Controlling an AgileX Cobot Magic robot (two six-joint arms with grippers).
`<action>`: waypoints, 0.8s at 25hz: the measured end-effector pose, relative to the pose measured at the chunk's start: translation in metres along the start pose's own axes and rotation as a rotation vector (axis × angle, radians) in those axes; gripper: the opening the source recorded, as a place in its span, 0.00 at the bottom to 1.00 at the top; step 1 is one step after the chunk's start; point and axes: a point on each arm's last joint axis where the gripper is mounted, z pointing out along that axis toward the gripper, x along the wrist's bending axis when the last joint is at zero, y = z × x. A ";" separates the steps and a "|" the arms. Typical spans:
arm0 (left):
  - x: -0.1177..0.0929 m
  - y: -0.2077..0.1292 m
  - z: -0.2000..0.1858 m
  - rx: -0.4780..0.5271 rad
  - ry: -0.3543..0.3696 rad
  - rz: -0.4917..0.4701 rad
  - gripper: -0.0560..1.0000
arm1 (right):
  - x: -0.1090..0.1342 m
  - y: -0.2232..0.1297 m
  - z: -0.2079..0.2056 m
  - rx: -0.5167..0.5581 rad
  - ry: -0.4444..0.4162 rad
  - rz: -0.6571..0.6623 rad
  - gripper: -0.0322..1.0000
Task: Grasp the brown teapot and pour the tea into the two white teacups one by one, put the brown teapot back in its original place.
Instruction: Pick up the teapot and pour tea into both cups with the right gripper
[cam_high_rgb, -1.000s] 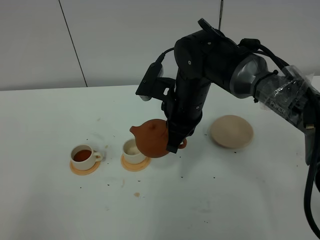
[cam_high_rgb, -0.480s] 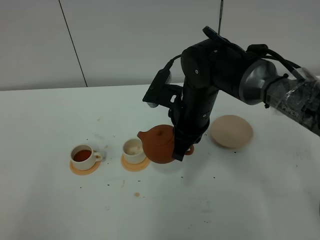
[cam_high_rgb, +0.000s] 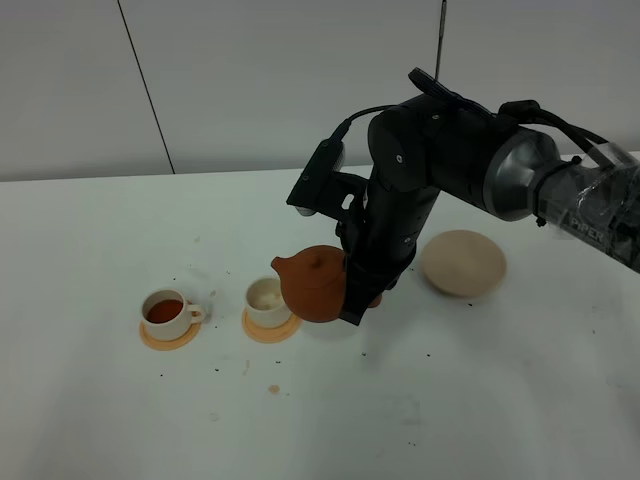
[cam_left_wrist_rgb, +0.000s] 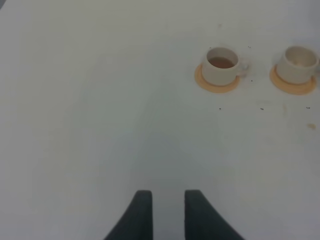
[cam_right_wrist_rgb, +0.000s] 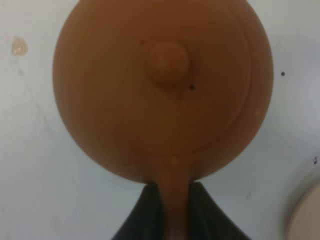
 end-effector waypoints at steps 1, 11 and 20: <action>0.000 0.000 0.000 0.000 0.000 0.000 0.27 | 0.000 0.001 0.000 -0.006 -0.003 0.001 0.12; 0.000 0.000 0.000 0.000 0.000 0.000 0.27 | 0.000 0.004 0.002 -0.042 0.000 0.017 0.12; 0.000 0.000 0.000 0.000 0.000 0.000 0.27 | 0.005 -0.005 0.019 -0.029 0.017 0.033 0.12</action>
